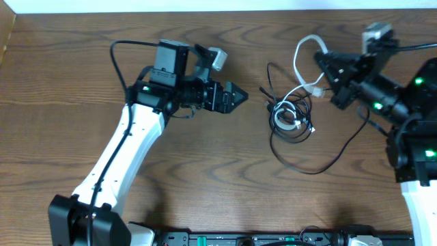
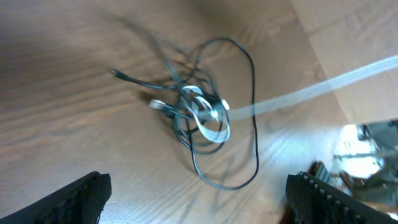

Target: Untangle cables

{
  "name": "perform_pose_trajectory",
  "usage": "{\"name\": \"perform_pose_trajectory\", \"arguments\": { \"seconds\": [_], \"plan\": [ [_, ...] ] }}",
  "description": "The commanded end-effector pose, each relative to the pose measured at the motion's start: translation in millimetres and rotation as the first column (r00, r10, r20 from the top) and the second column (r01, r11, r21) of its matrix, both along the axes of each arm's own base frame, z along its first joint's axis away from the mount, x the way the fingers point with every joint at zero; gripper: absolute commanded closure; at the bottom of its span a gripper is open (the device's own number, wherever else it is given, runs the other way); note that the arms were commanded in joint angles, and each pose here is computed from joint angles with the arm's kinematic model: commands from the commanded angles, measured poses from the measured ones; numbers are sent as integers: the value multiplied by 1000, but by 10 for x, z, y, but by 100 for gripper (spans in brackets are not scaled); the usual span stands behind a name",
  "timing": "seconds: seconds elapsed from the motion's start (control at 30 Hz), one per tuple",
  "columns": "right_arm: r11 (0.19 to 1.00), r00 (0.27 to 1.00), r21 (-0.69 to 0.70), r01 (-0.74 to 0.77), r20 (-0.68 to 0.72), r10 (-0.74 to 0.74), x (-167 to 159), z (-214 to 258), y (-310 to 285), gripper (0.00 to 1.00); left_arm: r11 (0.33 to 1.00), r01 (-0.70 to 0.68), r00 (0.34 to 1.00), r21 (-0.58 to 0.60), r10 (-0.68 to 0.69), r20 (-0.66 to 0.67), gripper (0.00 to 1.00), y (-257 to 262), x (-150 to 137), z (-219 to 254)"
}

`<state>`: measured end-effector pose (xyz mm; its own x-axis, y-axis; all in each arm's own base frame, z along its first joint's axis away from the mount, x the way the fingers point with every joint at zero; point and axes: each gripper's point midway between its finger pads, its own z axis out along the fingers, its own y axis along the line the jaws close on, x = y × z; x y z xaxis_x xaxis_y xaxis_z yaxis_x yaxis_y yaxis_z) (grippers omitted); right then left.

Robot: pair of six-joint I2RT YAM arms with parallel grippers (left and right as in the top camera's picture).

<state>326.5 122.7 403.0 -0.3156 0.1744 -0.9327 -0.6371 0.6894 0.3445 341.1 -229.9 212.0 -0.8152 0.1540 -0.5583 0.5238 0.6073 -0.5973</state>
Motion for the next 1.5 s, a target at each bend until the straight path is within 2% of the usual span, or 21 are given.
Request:
{"name": "perform_pose_trajectory", "arguments": {
  "seconds": [0.0, 0.13, 0.3, 0.43, 0.53, 0.83, 1.03, 1.2, 1.33, 1.47],
  "plan": [
    [999, 999, 38, -6, 47, 4, -84, 340, -74, 99, 997, 83, 996, -9, -83, -30, 6, -160, -122, -147],
    [996, 996, 39, 74, 42, -76, -75, 483, -315, 99, 988, 154, 987, 8, -154, -36, 6, -339, -232, -275],
    [971, 968, -20, 237, -73, -238, 42, 173, -721, 99, 980, 200, 979, 14, -199, -47, 6, -484, -309, -372],
    [873, 849, -172, 457, -206, -486, 178, -332, -1218, 99, 970, 241, 970, 17, -241, -26, 6, -587, -376, -381],
    [799, 749, -281, 532, -286, -598, 205, -675, -1463, 99, 966, 259, 966, 16, -259, -10, 6, -646, -405, -368],
    [741, 560, -457, 492, -485, -671, 292, -1523, -1704, 99, 970, 242, 969, -4, -241, 58, 6, -669, -262, -276],
    [756, 496, -498, 425, -571, -654, 371, -1931, -1694, 95, 987, 160, 986, -20, -159, 51, 6, -511, -60, -244],
    [781, 483, -507, 366, -614, -625, 416, -2134, -1571, 57, 996, 82, 996, -29, -81, 23, 6, -305, 101, -245],
    [836, 583, -507, 211, -621, -524, 480, -2247, -1179, 51, 999, 26, 1000, -43, -26, -1, 6, -141, 206, -237],
    [851, 667, -521, 66, -611, -426, 517, -2342, -738, 47, 997, 32, 999, -75, -33, -16, 6, -101, 202, -200]
  ]
}}
